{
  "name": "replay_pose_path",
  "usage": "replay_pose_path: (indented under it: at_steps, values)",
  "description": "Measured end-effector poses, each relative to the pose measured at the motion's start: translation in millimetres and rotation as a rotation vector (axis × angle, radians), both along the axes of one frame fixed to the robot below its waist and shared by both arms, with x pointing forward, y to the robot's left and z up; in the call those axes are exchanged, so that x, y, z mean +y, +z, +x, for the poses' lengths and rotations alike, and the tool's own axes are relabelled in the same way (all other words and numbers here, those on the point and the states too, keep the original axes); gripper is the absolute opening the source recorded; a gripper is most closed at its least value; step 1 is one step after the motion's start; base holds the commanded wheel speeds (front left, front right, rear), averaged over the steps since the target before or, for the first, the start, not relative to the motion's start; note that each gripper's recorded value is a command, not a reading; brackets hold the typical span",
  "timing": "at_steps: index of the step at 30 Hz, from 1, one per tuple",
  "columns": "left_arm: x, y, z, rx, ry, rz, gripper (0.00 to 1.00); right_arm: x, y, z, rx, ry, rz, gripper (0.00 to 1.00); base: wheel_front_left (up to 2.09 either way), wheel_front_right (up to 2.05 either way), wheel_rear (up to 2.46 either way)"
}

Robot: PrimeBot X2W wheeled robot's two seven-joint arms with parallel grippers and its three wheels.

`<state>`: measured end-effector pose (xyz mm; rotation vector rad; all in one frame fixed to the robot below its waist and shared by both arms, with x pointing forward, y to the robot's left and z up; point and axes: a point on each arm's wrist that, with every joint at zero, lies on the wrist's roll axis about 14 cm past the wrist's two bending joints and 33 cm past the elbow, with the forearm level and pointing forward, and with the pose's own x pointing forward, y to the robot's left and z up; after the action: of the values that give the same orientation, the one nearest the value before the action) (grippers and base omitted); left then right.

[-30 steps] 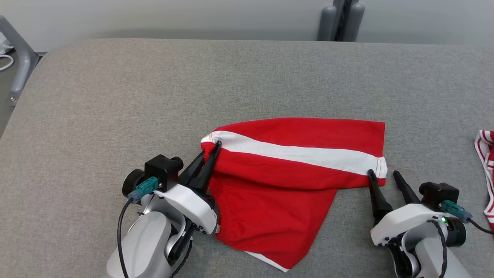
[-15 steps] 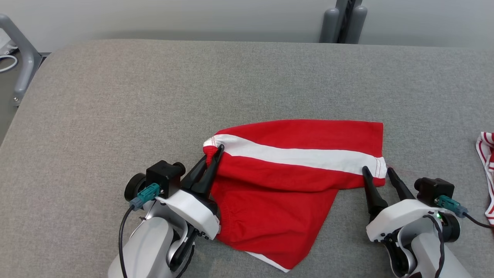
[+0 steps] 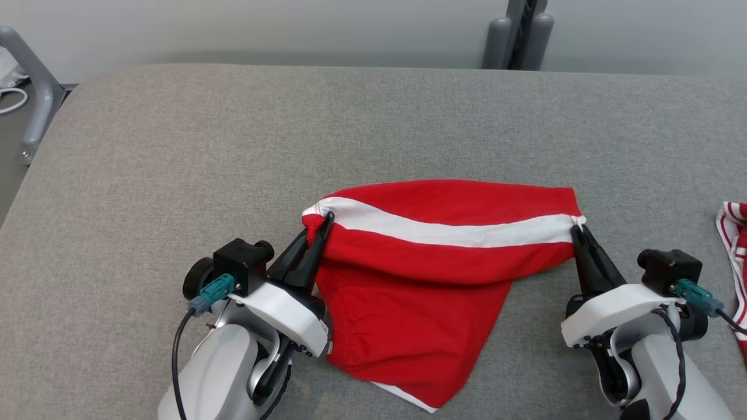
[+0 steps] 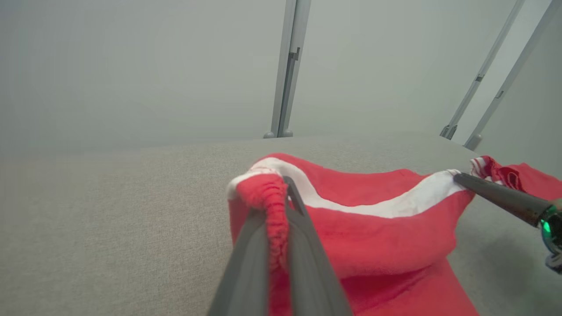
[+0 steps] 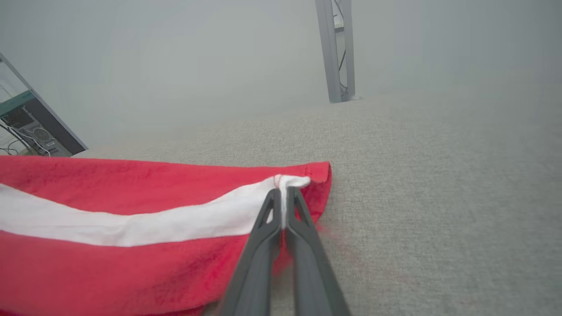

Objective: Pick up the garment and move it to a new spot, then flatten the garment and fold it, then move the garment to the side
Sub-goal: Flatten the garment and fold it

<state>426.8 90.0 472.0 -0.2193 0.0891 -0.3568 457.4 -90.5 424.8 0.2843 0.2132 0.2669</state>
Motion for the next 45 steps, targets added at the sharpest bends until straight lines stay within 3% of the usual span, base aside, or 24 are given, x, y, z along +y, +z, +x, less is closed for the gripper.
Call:
replay_pose_path:
  at_steps: [6, 17, 23, 30, 38, 45]
  values:
    - [0.0, 29.4, 2.4, -0.085, 0.004, -0.012, 0.00, -4.6, 44.7, 3.8, -0.143, 0.010, -0.023, 0.00, 0.00, 0.00, 0.00]
    - [-8.3, 96.6, 1.9, -0.306, -0.056, 0.097, 0.00, -22.4, 166.0, 2.7, -0.491, 0.019, -0.089, 0.00, 0.00, 0.00, 0.00]
    - [-7.6, 147.4, 8.1, -0.439, -0.041, 0.083, 0.00, -39.0, 213.0, 0.3, -0.609, -0.019, -0.109, 0.00, 0.00, 0.00, 0.00]
    - [7.0, 181.4, 14.0, -0.498, 0.036, -0.041, 0.00, -53.5, 231.5, 0.8, -0.640, -0.089, -0.055, 0.00, 0.00, 0.00, 0.00]
    - [11.6, 180.7, 19.3, -0.496, 0.058, -0.065, 0.00, -46.6, 228.5, 3.1, -0.634, -0.096, -0.027, 0.00, 0.00, 0.00, 0.00]
    - [5.0, 186.8, 40.1, -0.529, 0.012, -0.002, 0.00, -39.5, 241.5, 25.3, -0.668, -0.068, -0.050, 0.00, 0.00, 0.00, 0.00]
